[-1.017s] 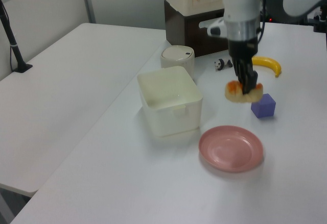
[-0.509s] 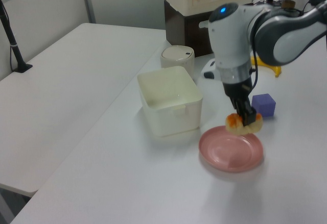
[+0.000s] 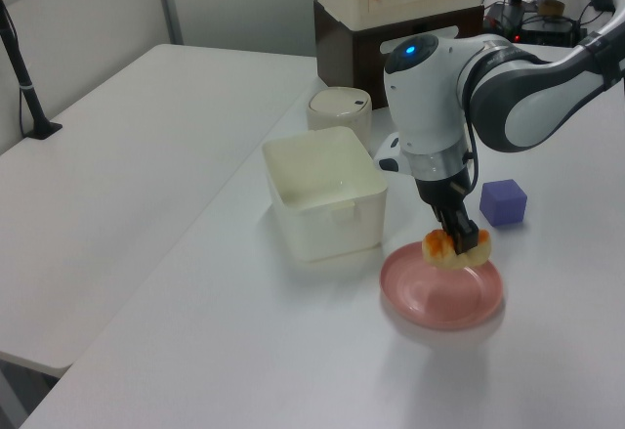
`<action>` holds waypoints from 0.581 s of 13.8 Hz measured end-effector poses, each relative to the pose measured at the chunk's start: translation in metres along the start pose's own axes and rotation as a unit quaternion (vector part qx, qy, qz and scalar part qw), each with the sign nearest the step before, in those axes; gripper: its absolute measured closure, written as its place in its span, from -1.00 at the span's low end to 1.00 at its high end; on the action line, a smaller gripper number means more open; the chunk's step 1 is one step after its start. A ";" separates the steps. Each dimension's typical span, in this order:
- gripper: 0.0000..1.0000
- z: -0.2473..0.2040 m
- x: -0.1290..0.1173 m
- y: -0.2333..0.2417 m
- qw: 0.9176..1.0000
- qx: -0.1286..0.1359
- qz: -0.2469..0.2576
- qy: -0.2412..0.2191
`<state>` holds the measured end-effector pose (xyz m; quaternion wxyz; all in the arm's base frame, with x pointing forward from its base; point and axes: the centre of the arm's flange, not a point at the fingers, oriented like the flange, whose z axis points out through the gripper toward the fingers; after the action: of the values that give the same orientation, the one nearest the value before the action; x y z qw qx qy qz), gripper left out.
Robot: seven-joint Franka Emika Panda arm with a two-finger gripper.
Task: Put the bread on a plate
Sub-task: 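Lower the bread roll onto the pink plate and open the gripper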
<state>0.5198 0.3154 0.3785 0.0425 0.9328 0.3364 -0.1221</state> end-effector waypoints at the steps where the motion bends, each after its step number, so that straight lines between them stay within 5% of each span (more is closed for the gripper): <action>1: 0.64 0.001 0.000 0.000 1.000 0.000 0.000 -0.001; 4: 0.15 -0.001 0.001 0.000 1.000 0.000 0.000 0.001; 8: -0.88 -0.018 0.004 0.005 1.000 -0.017 -0.001 0.017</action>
<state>0.5299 0.3170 0.3951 0.0527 0.9334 0.3405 -0.1002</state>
